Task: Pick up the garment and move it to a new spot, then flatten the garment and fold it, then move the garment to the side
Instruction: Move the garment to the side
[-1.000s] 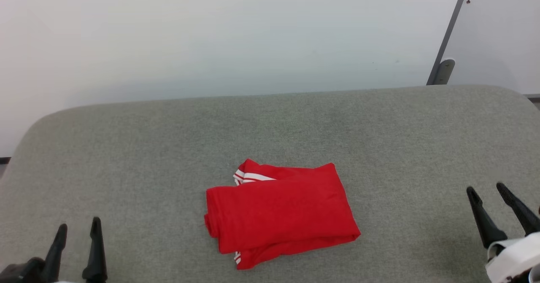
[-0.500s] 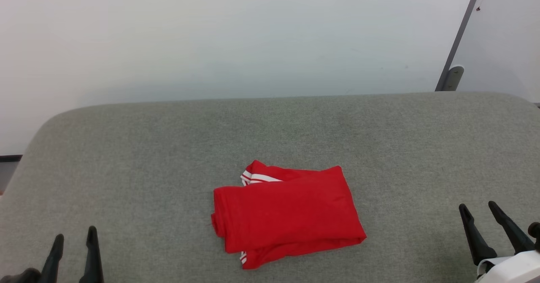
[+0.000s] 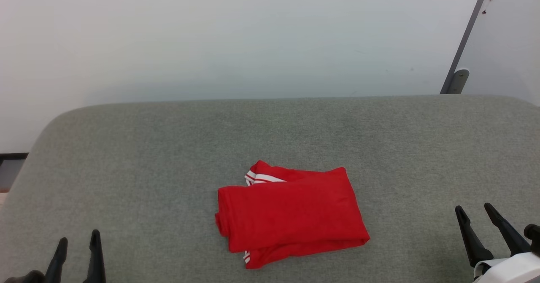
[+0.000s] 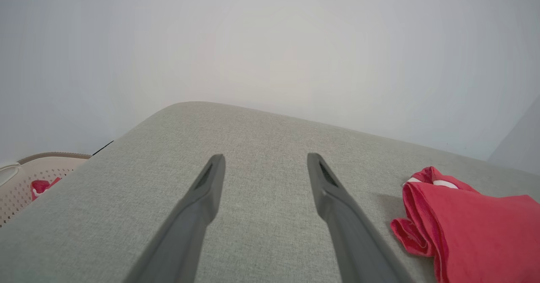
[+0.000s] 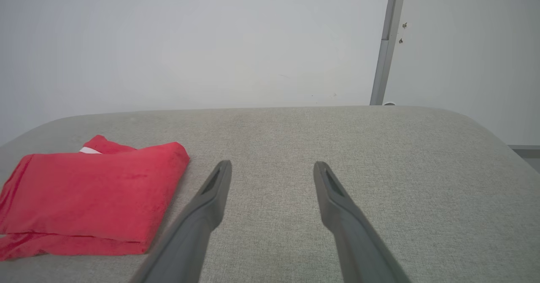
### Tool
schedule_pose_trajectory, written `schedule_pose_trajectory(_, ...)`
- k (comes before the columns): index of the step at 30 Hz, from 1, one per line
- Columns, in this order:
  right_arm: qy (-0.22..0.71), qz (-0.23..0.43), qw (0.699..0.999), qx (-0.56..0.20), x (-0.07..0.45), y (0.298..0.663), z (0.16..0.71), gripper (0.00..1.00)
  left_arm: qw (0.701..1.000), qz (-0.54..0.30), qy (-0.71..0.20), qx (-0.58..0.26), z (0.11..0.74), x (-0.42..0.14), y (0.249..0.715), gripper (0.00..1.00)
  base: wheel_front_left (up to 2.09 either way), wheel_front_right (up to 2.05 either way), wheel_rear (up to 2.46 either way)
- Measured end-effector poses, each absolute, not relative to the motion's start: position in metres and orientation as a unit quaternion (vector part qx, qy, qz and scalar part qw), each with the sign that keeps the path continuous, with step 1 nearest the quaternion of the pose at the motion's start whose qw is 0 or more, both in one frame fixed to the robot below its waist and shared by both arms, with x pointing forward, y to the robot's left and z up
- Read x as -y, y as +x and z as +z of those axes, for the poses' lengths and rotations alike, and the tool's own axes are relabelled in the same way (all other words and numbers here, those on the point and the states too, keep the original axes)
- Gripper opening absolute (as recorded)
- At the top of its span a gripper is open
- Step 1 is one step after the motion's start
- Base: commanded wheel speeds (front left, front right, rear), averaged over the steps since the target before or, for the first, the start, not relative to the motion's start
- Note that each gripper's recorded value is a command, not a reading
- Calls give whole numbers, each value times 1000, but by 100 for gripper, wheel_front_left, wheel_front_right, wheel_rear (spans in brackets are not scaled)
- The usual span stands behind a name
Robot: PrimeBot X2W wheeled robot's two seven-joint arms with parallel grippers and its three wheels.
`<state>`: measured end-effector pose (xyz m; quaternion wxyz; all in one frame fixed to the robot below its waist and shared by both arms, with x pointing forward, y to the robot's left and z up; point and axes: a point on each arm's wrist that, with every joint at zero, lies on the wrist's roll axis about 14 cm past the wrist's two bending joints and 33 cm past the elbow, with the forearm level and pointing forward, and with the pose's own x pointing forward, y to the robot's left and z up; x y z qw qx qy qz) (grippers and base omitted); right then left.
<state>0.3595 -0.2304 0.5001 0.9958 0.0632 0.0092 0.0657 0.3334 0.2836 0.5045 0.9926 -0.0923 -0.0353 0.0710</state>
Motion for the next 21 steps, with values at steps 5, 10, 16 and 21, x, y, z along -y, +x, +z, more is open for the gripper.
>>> schedule_pose_trajectory(5, 64, 68, 996, -9, 228, 361, 500, 100, 992, 73, -93, 36, 504, -285, 332, 100, 0, 0, 0)
schedule_pose_trajectory(10, 67, 84, 994, -19, 217, 364, 496, 100, 992, 75, -90, 37, 505, -287, 330, 100, 0, 0, 0)
schedule_pose_trajectory(16, 79, 132, 987, -46, 180, 382, 495, 100, 992, 81, -90, 40, 507, -291, 327, 100, 0, 0, 0)
schedule_pose_trajectory(21, 76, 185, 976, -88, 143, 399, 490, 100, 991, 87, -90, 38, 505, -294, 325, 100, 0, 0, 0)
